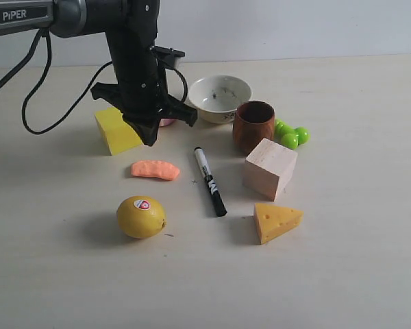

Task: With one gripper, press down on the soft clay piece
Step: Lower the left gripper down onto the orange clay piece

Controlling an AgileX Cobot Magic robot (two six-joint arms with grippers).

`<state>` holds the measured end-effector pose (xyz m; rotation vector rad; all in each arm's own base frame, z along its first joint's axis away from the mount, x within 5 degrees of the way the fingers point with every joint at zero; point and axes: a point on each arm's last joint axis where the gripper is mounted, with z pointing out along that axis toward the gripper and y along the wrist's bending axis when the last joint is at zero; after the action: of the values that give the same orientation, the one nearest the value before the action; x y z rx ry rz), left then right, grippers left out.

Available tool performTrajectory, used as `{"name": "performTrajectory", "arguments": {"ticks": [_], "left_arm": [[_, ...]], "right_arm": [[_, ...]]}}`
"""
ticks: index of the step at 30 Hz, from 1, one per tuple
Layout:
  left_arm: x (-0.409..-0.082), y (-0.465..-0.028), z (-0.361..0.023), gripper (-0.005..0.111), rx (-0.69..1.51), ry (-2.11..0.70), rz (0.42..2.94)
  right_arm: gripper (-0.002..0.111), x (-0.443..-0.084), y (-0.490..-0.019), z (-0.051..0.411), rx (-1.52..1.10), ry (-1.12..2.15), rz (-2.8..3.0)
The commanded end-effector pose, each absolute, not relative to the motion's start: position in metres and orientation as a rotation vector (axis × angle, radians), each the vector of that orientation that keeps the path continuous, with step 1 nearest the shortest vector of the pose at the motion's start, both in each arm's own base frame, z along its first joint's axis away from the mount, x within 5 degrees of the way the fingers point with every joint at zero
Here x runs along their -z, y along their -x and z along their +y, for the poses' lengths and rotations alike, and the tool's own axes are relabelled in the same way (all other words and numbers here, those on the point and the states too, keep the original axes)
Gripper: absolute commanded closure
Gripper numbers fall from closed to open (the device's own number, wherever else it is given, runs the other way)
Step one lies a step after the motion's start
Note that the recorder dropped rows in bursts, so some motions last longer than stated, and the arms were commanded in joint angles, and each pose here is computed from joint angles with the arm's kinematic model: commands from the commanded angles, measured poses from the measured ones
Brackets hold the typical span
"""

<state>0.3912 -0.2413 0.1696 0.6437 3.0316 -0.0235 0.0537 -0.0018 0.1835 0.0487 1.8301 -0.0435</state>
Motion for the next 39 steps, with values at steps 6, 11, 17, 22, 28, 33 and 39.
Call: {"name": "performTrajectory", "arguments": {"ticks": [6,11,17,22,28,33,39], "left_arm": [[-0.173,-0.378,-0.263,0.107,0.033,-0.563,3.042],[-0.173,-0.373,-0.270,0.107,0.024,-0.552,3.041],[-0.173,-0.375,-0.267,0.107,-0.027,-0.501,3.032],[-0.171,-0.377,-0.265,0.107,-0.063,-0.392,3.039],[-0.156,-0.377,-0.266,0.107,-0.085,-0.387,3.068],[-0.145,-0.378,-0.267,0.107,-0.103,-0.397,3.087],[-0.140,-0.378,-0.267,0.107,-0.111,-0.430,3.092]], "right_arm": [[0.108,-0.183,-0.054,-0.002,0.050,-0.041,1.815],[0.108,-0.183,-0.054,-0.002,0.050,-0.041,1.815],[0.108,-0.183,-0.054,-0.002,0.050,-0.041,1.815],[0.108,-0.183,-0.054,-0.002,0.050,-0.041,1.815],[0.108,-0.183,-0.054,-0.002,0.050,-0.041,1.815],[0.108,-0.183,-0.054,-0.002,0.050,-0.041,1.815],[0.108,-0.183,-0.054,-0.002,0.050,-0.041,1.815]]}}
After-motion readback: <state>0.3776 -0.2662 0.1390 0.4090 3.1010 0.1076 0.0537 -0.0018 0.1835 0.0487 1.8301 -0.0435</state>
